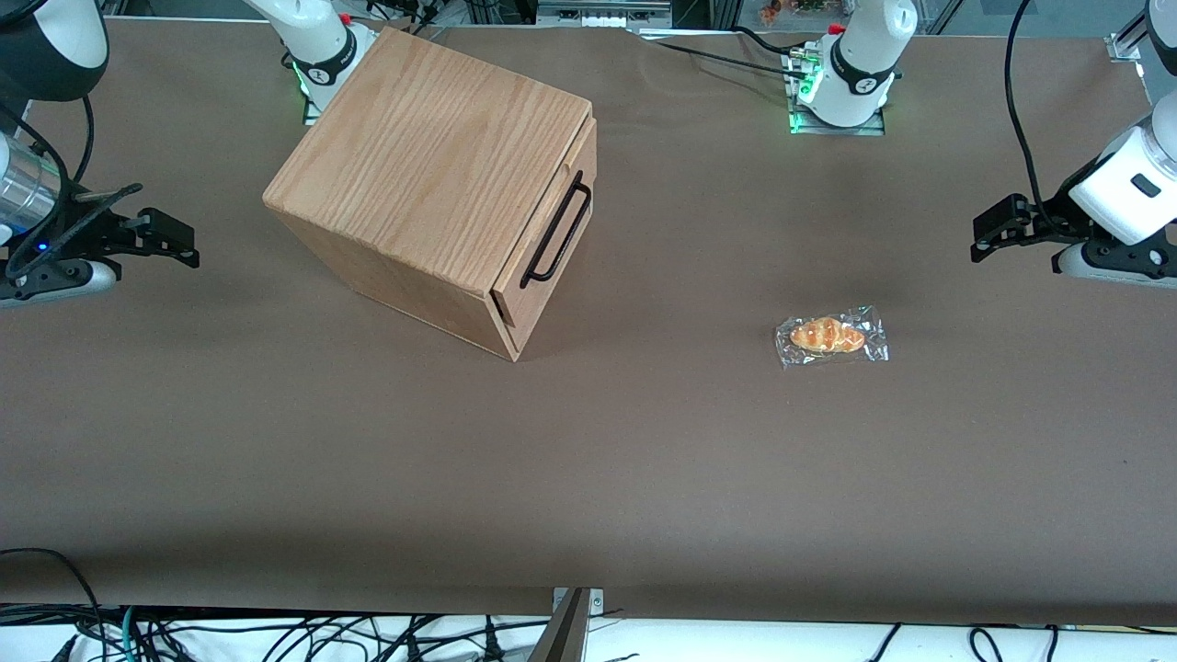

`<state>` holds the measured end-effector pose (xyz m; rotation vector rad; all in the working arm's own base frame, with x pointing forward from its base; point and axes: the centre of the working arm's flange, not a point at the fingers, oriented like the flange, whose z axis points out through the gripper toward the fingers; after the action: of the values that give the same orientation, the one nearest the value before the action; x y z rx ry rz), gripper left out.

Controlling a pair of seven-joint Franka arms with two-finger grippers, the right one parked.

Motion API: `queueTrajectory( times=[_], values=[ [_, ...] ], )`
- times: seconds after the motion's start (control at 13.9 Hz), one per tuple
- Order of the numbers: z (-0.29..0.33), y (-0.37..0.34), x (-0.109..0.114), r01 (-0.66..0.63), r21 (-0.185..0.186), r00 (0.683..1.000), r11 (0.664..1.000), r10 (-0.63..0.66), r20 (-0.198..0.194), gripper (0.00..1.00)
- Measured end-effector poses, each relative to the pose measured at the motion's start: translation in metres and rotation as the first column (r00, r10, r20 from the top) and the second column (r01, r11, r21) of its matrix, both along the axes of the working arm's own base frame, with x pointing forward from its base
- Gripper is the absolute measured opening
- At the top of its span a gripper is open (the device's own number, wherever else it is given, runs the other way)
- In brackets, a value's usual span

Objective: Open top drawer with left arm

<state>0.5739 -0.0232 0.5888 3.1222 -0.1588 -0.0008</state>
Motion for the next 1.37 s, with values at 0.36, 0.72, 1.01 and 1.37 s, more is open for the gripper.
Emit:
queueTrajectory(
  times=[0.36,0.72,1.01,1.37],
  values=[
    [-0.044,-0.052,0.012,0.082,-0.029,0.993,0.996,-0.084,-0.080,1.00],
    [-0.118,-0.189,0.004,0.119,-0.191,0.962,0.974,-0.161,-0.221,1.00],
    [-0.142,-0.285,-0.007,0.119,-0.250,0.945,0.961,-0.187,-0.267,1.00],
    [-0.156,-0.376,-0.024,0.036,-0.314,0.966,0.949,-0.113,-0.232,1.00]
  ],
)
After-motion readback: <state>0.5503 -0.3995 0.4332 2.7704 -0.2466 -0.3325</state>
